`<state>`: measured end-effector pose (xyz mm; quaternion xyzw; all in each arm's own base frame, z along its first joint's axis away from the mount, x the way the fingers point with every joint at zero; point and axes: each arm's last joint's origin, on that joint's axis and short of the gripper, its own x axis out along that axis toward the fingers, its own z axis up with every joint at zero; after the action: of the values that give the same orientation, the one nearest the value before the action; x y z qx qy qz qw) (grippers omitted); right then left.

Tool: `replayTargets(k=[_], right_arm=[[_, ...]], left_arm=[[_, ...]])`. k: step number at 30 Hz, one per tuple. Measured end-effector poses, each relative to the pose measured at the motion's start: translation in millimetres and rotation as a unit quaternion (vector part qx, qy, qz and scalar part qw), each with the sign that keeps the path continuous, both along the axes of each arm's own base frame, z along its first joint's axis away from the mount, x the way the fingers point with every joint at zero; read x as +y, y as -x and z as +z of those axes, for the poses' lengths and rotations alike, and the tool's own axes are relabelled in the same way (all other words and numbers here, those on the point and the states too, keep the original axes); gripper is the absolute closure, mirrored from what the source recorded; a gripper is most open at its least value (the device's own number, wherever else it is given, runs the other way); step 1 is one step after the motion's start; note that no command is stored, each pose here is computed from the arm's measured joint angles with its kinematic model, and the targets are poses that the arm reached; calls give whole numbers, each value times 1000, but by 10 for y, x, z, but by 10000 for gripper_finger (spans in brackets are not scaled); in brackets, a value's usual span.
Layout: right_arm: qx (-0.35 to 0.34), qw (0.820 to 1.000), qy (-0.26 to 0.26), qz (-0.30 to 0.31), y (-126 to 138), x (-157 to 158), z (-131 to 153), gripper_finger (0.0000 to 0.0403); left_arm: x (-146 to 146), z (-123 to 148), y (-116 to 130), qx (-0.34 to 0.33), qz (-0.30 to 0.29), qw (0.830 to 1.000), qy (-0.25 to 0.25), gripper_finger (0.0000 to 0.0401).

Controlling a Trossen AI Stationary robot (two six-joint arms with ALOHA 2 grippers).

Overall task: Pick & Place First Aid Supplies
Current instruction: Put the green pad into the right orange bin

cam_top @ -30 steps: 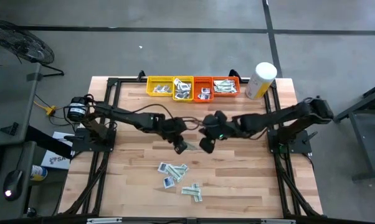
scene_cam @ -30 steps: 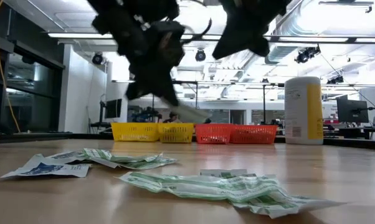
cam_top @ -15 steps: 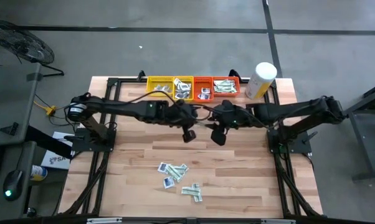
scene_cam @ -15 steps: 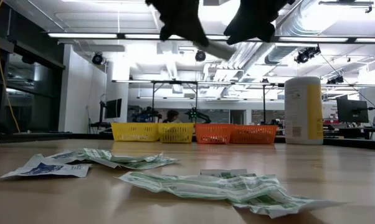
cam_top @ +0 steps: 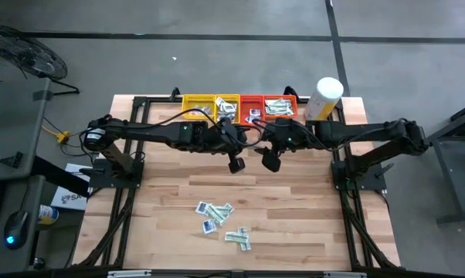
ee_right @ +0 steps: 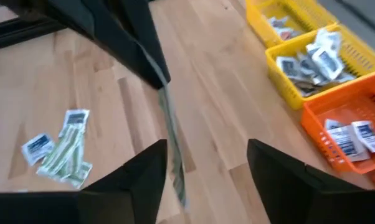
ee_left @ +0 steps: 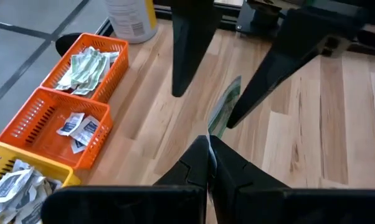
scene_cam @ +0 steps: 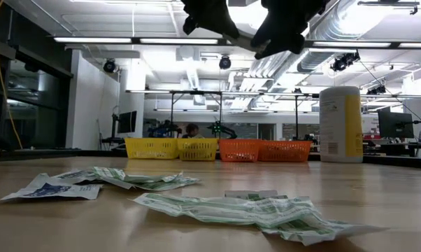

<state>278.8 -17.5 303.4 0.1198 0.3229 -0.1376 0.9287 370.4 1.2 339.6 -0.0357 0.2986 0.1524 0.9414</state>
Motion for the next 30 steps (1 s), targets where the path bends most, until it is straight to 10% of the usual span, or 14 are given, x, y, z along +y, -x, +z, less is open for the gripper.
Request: replayTargets(k=[12, 30], right_arm=[[-6, 997, -33, 69, 3, -130, 5, 391], [-18, 996, -50, 65, 22, -318, 17, 402]], left_arm=[[2, 3, 1, -2, 6, 1000, 2, 401], [54, 72, -35, -42, 36, 998, -16, 373]])
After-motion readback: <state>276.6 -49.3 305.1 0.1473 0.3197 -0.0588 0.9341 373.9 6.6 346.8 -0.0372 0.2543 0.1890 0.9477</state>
